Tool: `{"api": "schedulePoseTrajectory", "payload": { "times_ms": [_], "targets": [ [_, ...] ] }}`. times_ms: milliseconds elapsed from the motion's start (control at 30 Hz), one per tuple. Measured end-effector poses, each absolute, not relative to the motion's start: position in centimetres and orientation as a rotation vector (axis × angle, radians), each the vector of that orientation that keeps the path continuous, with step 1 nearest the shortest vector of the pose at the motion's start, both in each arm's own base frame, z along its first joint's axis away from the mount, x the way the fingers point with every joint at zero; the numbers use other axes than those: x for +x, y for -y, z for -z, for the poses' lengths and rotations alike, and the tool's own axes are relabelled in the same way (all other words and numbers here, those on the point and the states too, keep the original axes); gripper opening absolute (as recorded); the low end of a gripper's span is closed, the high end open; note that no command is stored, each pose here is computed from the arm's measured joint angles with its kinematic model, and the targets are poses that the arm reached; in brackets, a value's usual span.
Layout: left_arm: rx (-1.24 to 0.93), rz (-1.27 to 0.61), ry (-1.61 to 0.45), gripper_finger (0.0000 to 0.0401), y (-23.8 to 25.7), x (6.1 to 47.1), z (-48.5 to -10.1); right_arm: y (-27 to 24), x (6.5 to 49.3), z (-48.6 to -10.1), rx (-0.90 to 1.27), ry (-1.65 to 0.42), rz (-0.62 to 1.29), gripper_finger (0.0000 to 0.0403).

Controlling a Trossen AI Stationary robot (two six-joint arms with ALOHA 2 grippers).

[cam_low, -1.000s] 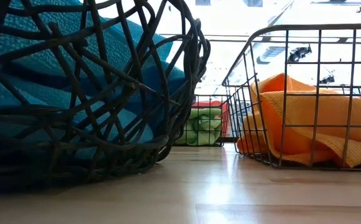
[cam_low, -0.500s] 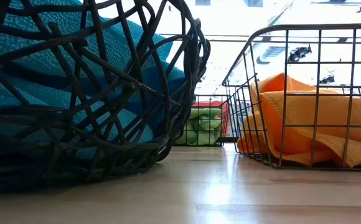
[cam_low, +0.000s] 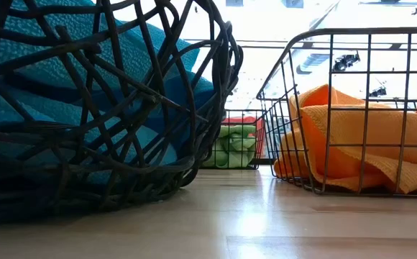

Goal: Sort microfiber towel by color & place in baskets
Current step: Put the blue towel into the bottom wire basket

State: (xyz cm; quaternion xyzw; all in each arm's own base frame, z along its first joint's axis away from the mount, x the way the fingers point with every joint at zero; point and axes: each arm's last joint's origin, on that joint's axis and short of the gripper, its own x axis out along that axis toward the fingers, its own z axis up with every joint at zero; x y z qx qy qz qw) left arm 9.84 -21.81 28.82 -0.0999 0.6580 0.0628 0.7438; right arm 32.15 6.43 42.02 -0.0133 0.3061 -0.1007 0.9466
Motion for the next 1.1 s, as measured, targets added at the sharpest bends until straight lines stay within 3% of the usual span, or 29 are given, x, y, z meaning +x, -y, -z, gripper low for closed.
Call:
{"api": "schedulePoseTrajectory", "payload": {
  "times_ms": [167,400,700,1100],
  "targets": [
    [-0.255,-0.106,-1.389,0.0290,22.3,10.1,-28.9,-6.4,32.1,-42.0,-0.028,-0.627,0.205,0.0320],
    [-0.432,-0.109,-1.470,0.0294,23.1,10.1,-29.0,-6.4,32.1,-42.0,-0.036,-0.628,0.203,0.0320],
    [-0.441,-0.140,-1.458,0.0294,23.2,9.9,-28.9,-6.4,32.1,-41.9,-0.036,-0.636,0.204,0.0320],
    [-0.462,-0.219,-1.457,0.0294,23.0,10.4,-22.1,-6.4,32.0,-41.8,-0.038,-0.656,0.207,0.0320]
  ]
}}
